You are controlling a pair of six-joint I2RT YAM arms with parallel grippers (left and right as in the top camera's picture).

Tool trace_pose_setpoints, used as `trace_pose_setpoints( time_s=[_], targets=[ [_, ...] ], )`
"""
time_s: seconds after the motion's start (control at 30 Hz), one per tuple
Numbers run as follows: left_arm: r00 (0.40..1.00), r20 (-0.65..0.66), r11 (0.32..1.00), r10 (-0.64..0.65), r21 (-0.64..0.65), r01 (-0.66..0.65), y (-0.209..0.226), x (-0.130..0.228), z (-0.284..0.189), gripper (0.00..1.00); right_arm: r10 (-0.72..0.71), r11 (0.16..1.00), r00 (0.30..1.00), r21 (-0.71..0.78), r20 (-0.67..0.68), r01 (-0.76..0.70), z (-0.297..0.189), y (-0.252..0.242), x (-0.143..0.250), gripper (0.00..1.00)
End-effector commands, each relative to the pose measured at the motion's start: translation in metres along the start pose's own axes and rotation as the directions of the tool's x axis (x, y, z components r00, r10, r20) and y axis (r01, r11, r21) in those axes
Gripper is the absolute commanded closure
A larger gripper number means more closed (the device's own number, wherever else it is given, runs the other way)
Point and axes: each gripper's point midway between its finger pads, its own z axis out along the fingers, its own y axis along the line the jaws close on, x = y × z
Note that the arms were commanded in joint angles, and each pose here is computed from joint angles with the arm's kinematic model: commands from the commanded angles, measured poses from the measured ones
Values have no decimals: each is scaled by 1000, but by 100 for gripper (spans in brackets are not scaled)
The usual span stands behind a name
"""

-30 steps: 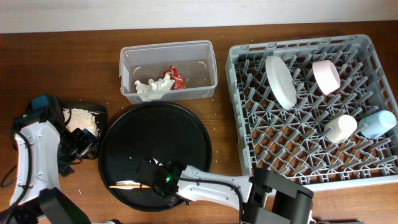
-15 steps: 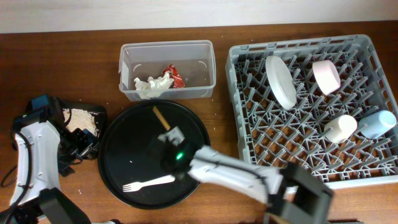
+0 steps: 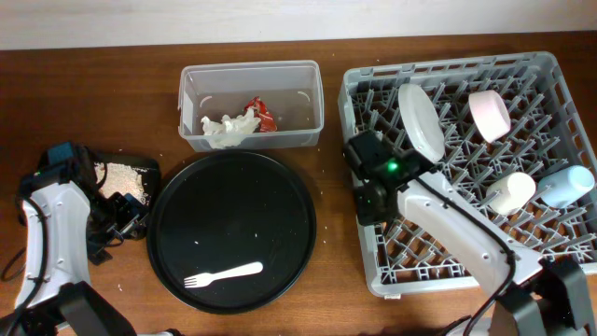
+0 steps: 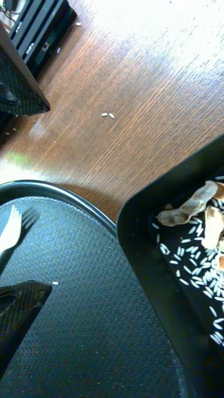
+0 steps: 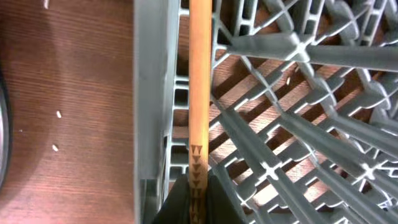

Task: Sort waste into correct bins and load items into the dishwasher rack
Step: 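Carry the chopsticks with the right gripper into the clear bin, then grasp the white plastic fork with the right gripper, then carry the fork with the right gripper into the dish rack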

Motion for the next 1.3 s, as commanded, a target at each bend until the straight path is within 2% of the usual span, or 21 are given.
trace_pose_setpoints(
  time_s=[0.0, 0.03, 0.07, 0.1, 0.2, 0.27, 0.3, 0.33, 0.4, 0.5, 0.53, 0.67, 0.77, 0.97, 1.07, 1.17, 1.2, 1.23, 1.27],
  targets=[
    [1000, -9, 1000, 5, 4, -5, 0, 1, 1, 15, -11, 1000, 1000, -13, -29, 11, 9, 0, 12, 96],
    [1000, -9, 1000, 5, 4, -5, 0, 1, 1, 16, -12, 1000, 999, -11, -33, 12, 10, 0, 13, 94],
    [1000, -9, 1000, 5, 4, -5, 0, 1, 1, 16, -12, 1000, 999, -11, -32, 11, 10, 0, 13, 65],
    [1000, -10, 1000, 5, 3, -5, 0, 1, 1, 16, -12, 1000, 999, -11, -31, 11, 10, 0, 12, 51],
    [1000, -11, 1000, 5, 3, -5, 1, 2, 1, 15, -9, 1000, 1000, -18, -10, 9, -5, 0, 6, 46],
    [1000, -11, 1000, 5, 3, -5, 1, 2, 1, 16, -35, 997, 998, -70, 61, 40, -39, 11, -11, 43],
    [1000, -12, 1000, 5, 3, -5, 1, 2, 1, 15, -97, 988, 990, -114, 99, 108, -52, 23, -17, 43],
    [1000, -11, 1000, 5, 3, -5, 1, 2, 1, 15, -214, 956, 962, -165, 172, 242, -72, 52, -23, 41],
    [1000, -11, 1000, 5, 3, -5, 1, 2, 1, 15, -531, 751, 795, -272, 293, 602, -88, 129, 2, 34],
    [1000, -11, 1000, 5, 3, -5, 1, 2, 1, 16, -719, 515, 572, -249, 394, 820, -85, 208, 36, 30],
    [1000, -11, 1000, 5, 3, -5, 1, 2, 1, 15, -744, 469, 528, -242, 409, 849, -80, 227, 44, 30],
    [1000, -9, 1000, 5, 4, -5, 0, 1, 1, 15, -783, 363, 431, -232, 448, 902, -43, 293, 62, 24],
    [1000, -9, 1000, 5, 4, -5, 0, 1, 1, 15, -775, 344, 410, -223, 481, 912, -25, 317, 60, 20],
    [1000, -8, 1000, 5, 4, -5, 0, 1, 1, 16, -789, 344, 413, -229, 455, 910, 17, 332, 59, 23],
    [1000, -9, 1000, 5, 4, -5, 0, 1, 1, 15, -812, 346, 402, -206, 422, 915, 38, 330, 59, 29],
    [1000, -9, 1000, 5, 4, -5, 0, 1, 1, 16, -834, 383, 405, -137, 375, 914, 56, 320, 52, 46],
    [1000, -9, 1000, 5, 4, -5, 0, 1, 1, 16, -836, 393, 406, -113, 370, 912, 57, 318, 49, 60],
    [1000, -9, 1000, 5, 4, -5, 0, 1, 1, 16, -836, 394, 406, -111, 369, 912, 57, 317, 48, 69],
    [1000, -9, 1000, 5, 4, -5, 0, 1, 1, 15, -836, 394, 406, -112, 368, 912, 57, 317, 48, 85]
  ],
)
